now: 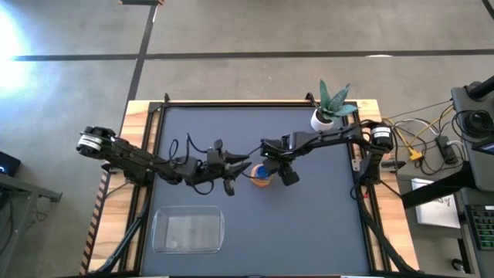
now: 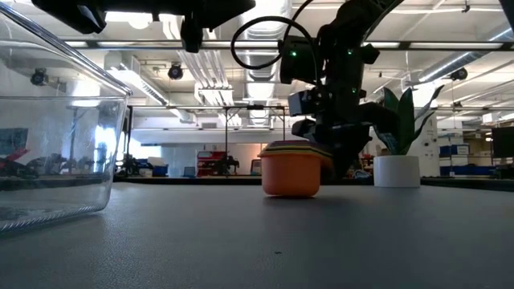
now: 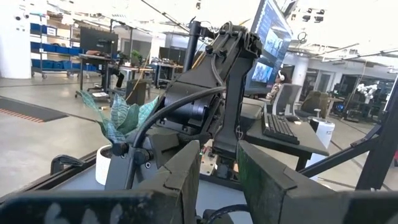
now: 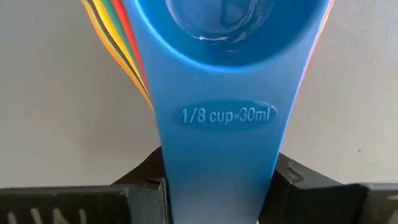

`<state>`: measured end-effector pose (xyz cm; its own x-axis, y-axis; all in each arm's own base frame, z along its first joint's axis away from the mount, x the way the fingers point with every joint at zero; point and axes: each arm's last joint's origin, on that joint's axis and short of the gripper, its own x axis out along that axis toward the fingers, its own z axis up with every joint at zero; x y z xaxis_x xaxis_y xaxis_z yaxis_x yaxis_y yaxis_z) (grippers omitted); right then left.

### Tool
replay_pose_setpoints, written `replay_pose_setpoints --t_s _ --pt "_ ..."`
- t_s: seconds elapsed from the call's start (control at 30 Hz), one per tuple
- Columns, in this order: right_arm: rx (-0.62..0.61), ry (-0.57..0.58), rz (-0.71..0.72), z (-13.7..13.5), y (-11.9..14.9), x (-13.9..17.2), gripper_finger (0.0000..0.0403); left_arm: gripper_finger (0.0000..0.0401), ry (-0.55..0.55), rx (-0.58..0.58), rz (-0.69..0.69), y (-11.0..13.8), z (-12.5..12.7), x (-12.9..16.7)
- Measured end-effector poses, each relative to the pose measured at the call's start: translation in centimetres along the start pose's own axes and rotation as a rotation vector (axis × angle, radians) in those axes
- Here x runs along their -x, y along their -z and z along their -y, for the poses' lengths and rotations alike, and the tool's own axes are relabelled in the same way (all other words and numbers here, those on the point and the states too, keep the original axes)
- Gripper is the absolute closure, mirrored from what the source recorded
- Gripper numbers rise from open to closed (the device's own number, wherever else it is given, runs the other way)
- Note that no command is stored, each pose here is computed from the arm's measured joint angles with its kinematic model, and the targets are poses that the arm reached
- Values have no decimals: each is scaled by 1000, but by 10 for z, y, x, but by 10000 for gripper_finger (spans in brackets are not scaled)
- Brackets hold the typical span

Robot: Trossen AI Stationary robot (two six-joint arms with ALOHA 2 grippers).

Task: Nest measuring cups in basket
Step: Put the nested measuring cups into the transparent bin

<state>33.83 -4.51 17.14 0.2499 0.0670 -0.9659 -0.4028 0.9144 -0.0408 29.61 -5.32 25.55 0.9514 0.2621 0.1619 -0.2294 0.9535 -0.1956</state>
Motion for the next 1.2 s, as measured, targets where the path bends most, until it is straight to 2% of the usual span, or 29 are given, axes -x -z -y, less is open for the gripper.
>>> replay_pose_setpoints --t_s 0.57,0.73,0.9,1.2 --pt "-66 9 -3 -10 -6 -1 218 310 8 4 5 -1 1 1" --pt "-47 80 -29 -16 -8 -5 238 310 9 5 6 -2 1 1" --pt "-34 81 -32 -21 -10 -6 280 310 10 5 8 -3 1 1" --pt "-68 78 -31 -27 -12 -7 280 310 13 8 13 -5 1 2"
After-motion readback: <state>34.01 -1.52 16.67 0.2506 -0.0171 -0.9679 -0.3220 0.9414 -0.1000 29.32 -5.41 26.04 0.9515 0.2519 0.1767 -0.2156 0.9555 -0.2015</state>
